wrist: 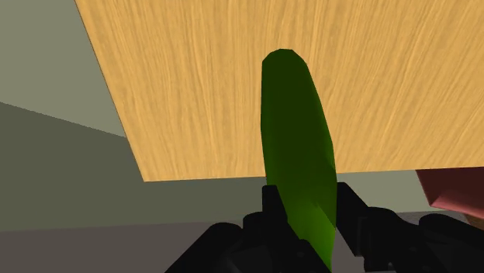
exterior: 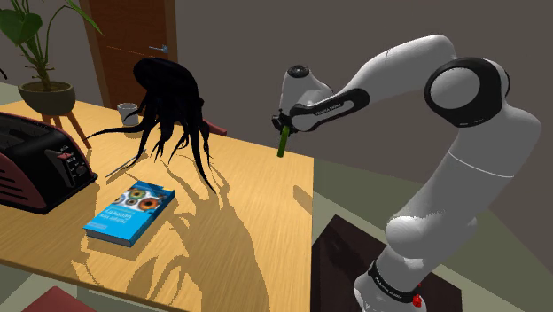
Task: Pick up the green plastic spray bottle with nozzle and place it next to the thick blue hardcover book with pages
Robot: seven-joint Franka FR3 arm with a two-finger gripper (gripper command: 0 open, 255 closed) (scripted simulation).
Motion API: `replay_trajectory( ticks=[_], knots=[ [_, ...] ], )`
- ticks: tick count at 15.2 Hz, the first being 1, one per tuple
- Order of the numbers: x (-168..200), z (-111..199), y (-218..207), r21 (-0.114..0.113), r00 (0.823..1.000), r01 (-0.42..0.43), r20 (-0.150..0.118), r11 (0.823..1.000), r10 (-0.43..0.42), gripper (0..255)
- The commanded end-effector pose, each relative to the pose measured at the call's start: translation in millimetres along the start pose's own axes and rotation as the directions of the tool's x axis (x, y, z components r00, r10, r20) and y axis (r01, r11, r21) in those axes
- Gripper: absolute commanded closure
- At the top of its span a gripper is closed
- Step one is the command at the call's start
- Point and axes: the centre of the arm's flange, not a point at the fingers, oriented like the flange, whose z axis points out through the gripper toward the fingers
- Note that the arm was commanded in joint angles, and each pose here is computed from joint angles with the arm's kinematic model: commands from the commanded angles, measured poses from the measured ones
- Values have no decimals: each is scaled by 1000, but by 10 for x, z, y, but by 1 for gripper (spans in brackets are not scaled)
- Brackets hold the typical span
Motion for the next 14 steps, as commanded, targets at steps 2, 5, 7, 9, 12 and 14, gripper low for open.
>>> replay_trajectory(
  ticks=[2, 5, 7, 9, 12, 14],
  knots=[
    [90, -137, 2, 0, 1000, 0, 0, 1000, 0, 255],
    [169, -274, 1, 0, 1000, 0, 0, 1000, 0, 255],
    [222, -366, 0, 0, 1000, 0, 0, 1000, 0, 255],
    [275, -457, -1, 0, 1000, 0, 0, 1000, 0, 255],
    [354, -594, -3, 0, 1000, 0, 0, 1000, 0, 255],
    [407, -686, -4, 0, 1000, 0, 0, 1000, 0, 255]
  ],
)
